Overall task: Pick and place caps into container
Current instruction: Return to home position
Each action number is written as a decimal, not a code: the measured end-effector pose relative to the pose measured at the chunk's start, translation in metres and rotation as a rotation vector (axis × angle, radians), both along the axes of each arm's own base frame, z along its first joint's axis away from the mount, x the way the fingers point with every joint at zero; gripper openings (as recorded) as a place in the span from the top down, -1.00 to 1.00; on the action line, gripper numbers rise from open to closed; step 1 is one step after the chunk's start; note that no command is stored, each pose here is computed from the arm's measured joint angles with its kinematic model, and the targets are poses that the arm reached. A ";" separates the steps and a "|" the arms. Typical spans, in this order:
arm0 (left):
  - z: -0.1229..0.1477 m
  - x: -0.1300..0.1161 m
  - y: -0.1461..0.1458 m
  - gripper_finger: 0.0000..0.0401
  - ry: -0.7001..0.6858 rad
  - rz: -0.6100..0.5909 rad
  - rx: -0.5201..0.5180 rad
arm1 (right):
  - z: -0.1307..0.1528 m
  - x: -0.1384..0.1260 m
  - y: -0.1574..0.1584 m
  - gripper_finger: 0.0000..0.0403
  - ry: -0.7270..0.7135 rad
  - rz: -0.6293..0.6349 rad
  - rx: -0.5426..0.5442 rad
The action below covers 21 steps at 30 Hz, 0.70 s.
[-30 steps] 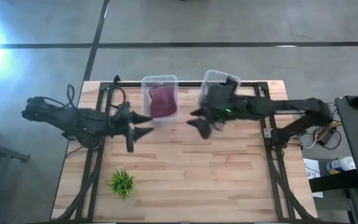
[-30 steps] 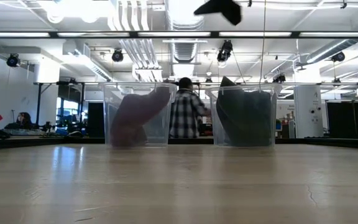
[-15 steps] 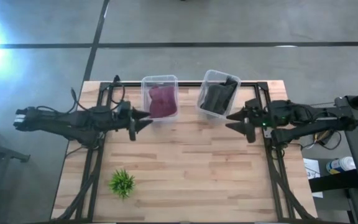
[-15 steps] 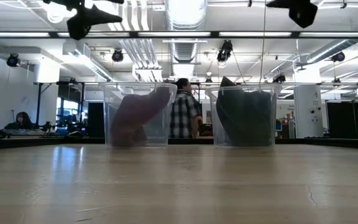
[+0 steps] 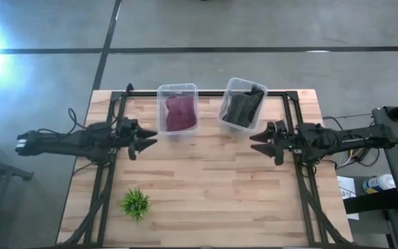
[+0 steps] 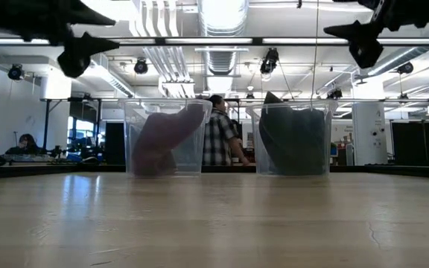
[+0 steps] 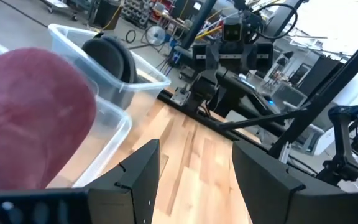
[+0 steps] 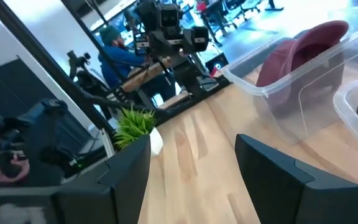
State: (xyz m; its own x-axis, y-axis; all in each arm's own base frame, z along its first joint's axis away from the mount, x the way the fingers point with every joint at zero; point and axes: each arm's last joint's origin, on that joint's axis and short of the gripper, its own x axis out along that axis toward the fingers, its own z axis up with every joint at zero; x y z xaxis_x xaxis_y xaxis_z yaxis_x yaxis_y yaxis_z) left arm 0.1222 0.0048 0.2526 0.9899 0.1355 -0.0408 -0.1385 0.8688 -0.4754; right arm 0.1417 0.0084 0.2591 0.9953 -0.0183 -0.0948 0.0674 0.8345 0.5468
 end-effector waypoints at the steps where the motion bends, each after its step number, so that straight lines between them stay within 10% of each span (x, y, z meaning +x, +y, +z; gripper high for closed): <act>1: -0.004 -0.003 0.000 0.03 -0.005 0.000 -0.006 | -0.005 0.000 0.000 -0.15 -0.009 0.000 0.002; 21: -0.059 -0.032 0.000 0.03 0.014 0.004 0.003 | -0.031 -0.004 -0.001 -0.15 -0.359 -0.025 -0.119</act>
State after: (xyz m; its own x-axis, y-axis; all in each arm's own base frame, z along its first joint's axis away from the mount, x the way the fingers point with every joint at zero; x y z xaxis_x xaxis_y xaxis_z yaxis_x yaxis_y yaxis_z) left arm 0.0897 0.0046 0.1939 0.9887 0.1395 -0.0545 -0.1487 0.8695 -0.4710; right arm 0.1373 0.0076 0.2277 0.9639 -0.0330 0.2642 -0.0896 0.8942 0.4387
